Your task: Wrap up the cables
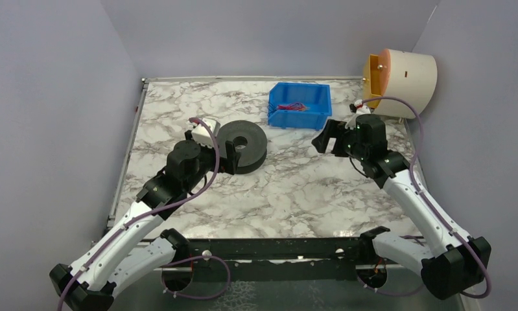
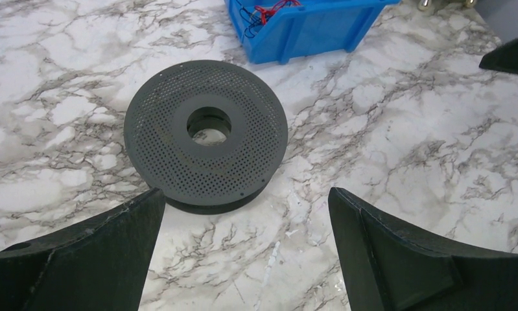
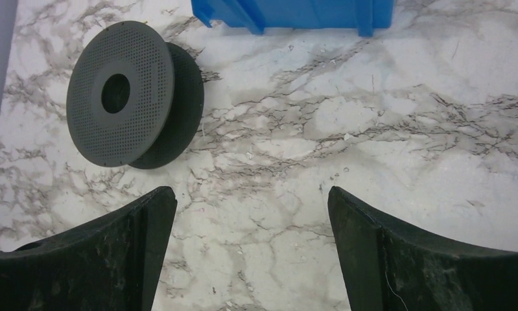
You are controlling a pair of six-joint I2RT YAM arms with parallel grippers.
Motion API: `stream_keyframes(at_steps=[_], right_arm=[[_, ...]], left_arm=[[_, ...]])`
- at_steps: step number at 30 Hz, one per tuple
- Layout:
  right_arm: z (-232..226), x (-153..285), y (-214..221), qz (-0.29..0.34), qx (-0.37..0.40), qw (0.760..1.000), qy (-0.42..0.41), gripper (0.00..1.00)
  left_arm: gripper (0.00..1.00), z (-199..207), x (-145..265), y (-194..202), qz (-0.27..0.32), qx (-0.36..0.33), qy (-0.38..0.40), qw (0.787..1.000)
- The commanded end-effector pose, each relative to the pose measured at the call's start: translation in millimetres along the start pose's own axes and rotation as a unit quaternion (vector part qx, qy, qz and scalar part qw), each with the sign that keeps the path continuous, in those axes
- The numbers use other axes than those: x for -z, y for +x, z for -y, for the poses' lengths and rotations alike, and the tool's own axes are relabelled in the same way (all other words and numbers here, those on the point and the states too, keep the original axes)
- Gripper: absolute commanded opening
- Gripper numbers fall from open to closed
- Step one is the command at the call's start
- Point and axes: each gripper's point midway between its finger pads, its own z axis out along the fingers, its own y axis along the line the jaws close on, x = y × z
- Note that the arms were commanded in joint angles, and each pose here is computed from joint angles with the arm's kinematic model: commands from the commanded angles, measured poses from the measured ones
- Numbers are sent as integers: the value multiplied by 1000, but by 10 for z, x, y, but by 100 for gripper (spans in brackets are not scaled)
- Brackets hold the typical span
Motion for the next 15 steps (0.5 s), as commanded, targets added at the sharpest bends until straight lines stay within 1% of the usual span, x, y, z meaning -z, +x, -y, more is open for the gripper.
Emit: stream_keyframes(at_steps=[1,5,9,12,15], right_arm=[[-179,-62,-216,18,-47,999,-21,91],[-159,-182,-199,6,-76,997,12,90],[-224,-267,-217,11,-89,996,26,90],[-282,-379,-195,1,-96,995,38,90],[-353,-474,-233,8,-104,993,53,90]], left_arm=[[99,-41,17,67,12,-16,-1,1000],[99,-30,18,118,9,-14,5,1000],[99,-33,21,148,13,-17,8,1000],[99,-58,6,223,8,-27,6,1000],[99,-73,-11,290,0,-35,5,999]])
